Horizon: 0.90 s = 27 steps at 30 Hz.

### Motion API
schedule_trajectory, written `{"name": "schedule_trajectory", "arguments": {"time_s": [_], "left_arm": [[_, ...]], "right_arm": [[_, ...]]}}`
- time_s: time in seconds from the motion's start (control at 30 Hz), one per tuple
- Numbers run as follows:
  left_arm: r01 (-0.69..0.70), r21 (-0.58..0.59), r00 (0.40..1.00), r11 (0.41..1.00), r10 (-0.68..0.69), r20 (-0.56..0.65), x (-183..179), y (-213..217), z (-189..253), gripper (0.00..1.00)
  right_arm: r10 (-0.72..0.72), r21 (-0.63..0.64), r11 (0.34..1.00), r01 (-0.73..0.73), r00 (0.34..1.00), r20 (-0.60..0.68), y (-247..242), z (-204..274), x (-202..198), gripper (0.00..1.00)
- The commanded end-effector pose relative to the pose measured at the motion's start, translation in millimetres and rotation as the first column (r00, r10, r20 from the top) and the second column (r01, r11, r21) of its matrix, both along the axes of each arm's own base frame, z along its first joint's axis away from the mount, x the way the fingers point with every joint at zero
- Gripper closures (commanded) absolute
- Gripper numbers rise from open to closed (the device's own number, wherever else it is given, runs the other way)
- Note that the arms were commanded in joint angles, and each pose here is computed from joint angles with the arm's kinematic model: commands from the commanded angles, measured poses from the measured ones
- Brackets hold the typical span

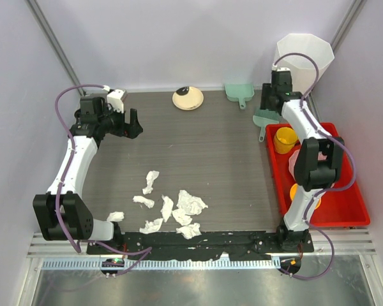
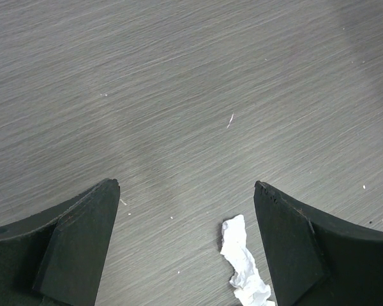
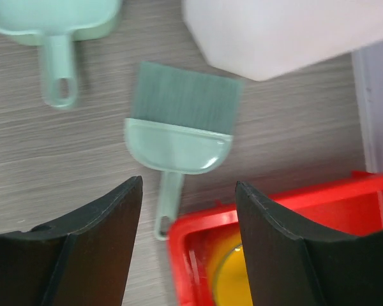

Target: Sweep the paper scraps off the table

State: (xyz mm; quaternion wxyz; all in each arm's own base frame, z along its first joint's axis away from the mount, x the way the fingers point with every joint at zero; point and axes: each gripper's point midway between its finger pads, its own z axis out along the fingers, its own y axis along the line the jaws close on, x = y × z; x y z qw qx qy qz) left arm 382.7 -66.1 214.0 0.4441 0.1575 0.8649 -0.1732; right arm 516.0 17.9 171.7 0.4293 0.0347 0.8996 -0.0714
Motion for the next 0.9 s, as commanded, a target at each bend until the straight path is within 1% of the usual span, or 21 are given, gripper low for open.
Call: {"name": "schedule_trajectory", "arguments": {"time_s": [0.0, 0.03, 0.07, 0.1, 0.13, 0.17, 0.2, 0.3, 0.4, 0.47, 0.5, 0.6, 0.67, 0.7, 0.8, 0.87], "left_arm": [[0.005, -0.021, 0.999, 1.000, -0.004, 0.054, 0, -4, 24, 0.10], [0.000, -0.020, 0.999, 1.000, 0.001, 0.052, 1, -3, 23, 0.11], [-0.001, -0.020, 0.999, 1.000, 0.002, 0.054, 2, -3, 24, 0.11], [-0.005, -0.020, 0.999, 1.000, 0.006, 0.048, 2, -2, 22, 0.11], [-0.008, -0.019, 0.999, 1.000, 0.009, 0.048, 2, -2, 22, 0.10], [-0.010, -0.019, 0.999, 1.000, 0.011, 0.047, 2, -2, 22, 0.11], [-0.011, -0.017, 0.999, 1.000, 0.011, 0.045, 1, -2, 21, 0.11], [-0.017, -0.012, 0.999, 1.000, 0.017, 0.046, 2, 0, 20, 0.10], [-0.018, -0.006, 0.999, 1.000, 0.018, 0.046, 4, 1, 20, 0.11], [-0.020, -0.010, 0.999, 1.000, 0.021, 0.044, 5, 0, 20, 0.10], [-0.019, -0.011, 0.998, 1.000, 0.020, 0.052, 6, 0, 23, 0.11], [-0.022, -0.012, 0.999, 1.000, 0.022, 0.048, 7, 0, 22, 0.11], [-0.024, -0.012, 0.999, 1.000, 0.024, 0.047, 6, 1, 22, 0.11], [-0.022, -0.009, 0.999, 1.000, 0.022, 0.048, 6, 0, 22, 0.11], [-0.026, -0.002, 0.998, 1.000, 0.026, 0.049, 5, 2, 22, 0.11], [-0.029, 0.000, 0.998, 1.000, 0.029, 0.047, 6, 2, 21, 0.11]], "right_arm": [[0.002, -0.091, 0.996, -0.006, 0.999, -0.043, -25, 5, 6, 0.35], [0.044, -0.084, 0.995, -0.051, 0.995, -0.092, -19, -15, 12, 0.35], [0.069, -0.079, 0.994, -0.080, 0.989, -0.129, -17, -21, 12, 0.35], [0.110, -0.087, 0.989, -0.121, 0.986, -0.124, -13, -15, 20, 0.35], [0.154, -0.066, 0.984, -0.164, 0.978, -0.140, -5, -20, 22, 0.35], [0.176, -0.068, 0.979, -0.190, 0.969, -0.174, -4, -33, 23, 0.34], [0.210, -0.086, 0.970, -0.229, 0.960, -0.184, -1, -35, 24, 0.34], [0.248, -0.120, 0.952, -0.281, 0.940, -0.233, 1, -50, 23, 0.35], [0.256, -0.113, 0.949, -0.296, 0.926, -0.277, 2, -65, 21, 0.34], [0.266, -0.100, 0.947, -0.306, 0.918, -0.294, 4, -74, 20, 0.36], [0.286, -0.077, 0.943, -0.323, 0.908, -0.306, 8, -83, 20, 0.37], [0.302, -0.069, 0.938, -0.341, 0.896, -0.325, 11, -99, 26, 0.40], [0.314, -0.055, 0.934, -0.353, 0.886, -0.342, 14, -107, 28, 0.44], [0.328, -0.044, 0.931, -0.362, 0.885, -0.330, 18, -105, 32, 0.46], [0.359, -0.028, 0.921, -0.389, 0.874, -0.328, 24, -112, 36, 0.48], [0.358, -0.038, 0.919, -0.393, 0.871, -0.335, 24, -119, 38, 0.51]]}}
